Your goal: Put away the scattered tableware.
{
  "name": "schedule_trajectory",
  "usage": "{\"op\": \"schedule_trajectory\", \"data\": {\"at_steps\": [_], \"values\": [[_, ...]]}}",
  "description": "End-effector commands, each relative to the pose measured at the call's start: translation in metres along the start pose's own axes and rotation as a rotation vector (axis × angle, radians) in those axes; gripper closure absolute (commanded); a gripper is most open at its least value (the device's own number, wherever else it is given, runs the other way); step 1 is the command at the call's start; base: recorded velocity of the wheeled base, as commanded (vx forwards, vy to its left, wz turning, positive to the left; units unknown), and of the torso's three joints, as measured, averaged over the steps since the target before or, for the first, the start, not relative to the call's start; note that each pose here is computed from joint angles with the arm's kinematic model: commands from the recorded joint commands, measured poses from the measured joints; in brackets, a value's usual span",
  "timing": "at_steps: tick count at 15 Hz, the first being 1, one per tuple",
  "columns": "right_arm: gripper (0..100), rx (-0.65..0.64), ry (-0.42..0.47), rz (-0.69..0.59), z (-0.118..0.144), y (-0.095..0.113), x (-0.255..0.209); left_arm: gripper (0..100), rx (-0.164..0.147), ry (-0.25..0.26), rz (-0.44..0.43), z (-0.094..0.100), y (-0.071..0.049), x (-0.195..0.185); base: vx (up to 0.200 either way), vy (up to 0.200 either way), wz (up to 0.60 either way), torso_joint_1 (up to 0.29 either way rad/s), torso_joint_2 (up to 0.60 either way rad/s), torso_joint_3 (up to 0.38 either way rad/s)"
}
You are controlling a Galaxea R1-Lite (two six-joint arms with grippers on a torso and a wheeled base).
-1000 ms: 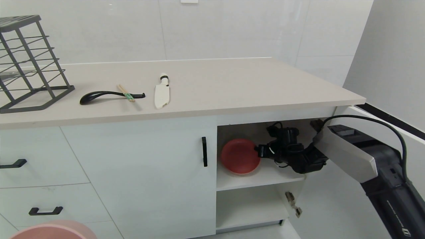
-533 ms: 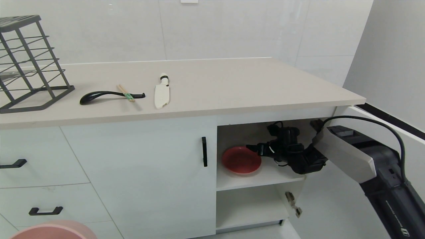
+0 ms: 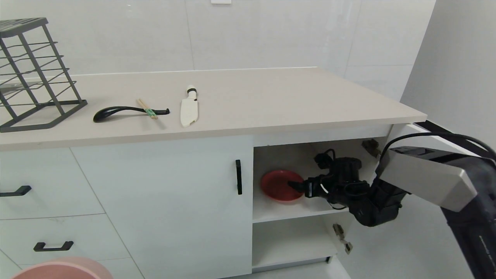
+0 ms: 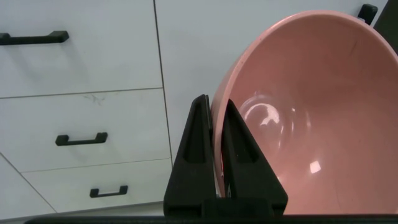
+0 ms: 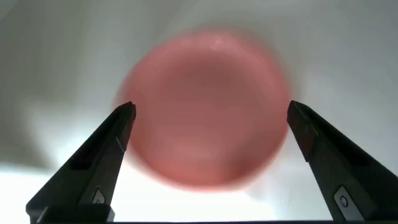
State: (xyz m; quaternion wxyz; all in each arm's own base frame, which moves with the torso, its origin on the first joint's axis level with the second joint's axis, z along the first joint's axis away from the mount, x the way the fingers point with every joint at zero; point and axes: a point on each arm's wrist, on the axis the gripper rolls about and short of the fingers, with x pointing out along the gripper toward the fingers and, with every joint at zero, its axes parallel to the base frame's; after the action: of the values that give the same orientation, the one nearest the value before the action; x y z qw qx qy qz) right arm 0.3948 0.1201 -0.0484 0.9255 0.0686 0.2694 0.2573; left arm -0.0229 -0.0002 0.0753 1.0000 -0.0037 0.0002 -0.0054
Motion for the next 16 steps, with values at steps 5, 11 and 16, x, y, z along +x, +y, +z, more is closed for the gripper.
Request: {"op": "schedule_trajectory", "data": {"at_steps": [5,11,16], "values": [[0,-0.137,0.054,0.136,-0.003,0.082,-0.132,100,-0.002,0.001,-0.001,0.0,0.0,0.0,0.0,0.0,0.0,0.0,0.0,0.0],[0,-0.224,-0.134,0.255,0.008,0.121,-0.248,100,0.014,0.0,-0.009,0.0,0.0,0.0,0.0,0.0,0.0,0.0,0.0,0.0],[0,-0.256,-0.186,0.306,-0.009,0.129,-0.294,100,-0.038,-0.387,-0.104,0.135,-0.003,-0.003,0.0,0.0,0.0,0.0,0.0,0.0]]}}
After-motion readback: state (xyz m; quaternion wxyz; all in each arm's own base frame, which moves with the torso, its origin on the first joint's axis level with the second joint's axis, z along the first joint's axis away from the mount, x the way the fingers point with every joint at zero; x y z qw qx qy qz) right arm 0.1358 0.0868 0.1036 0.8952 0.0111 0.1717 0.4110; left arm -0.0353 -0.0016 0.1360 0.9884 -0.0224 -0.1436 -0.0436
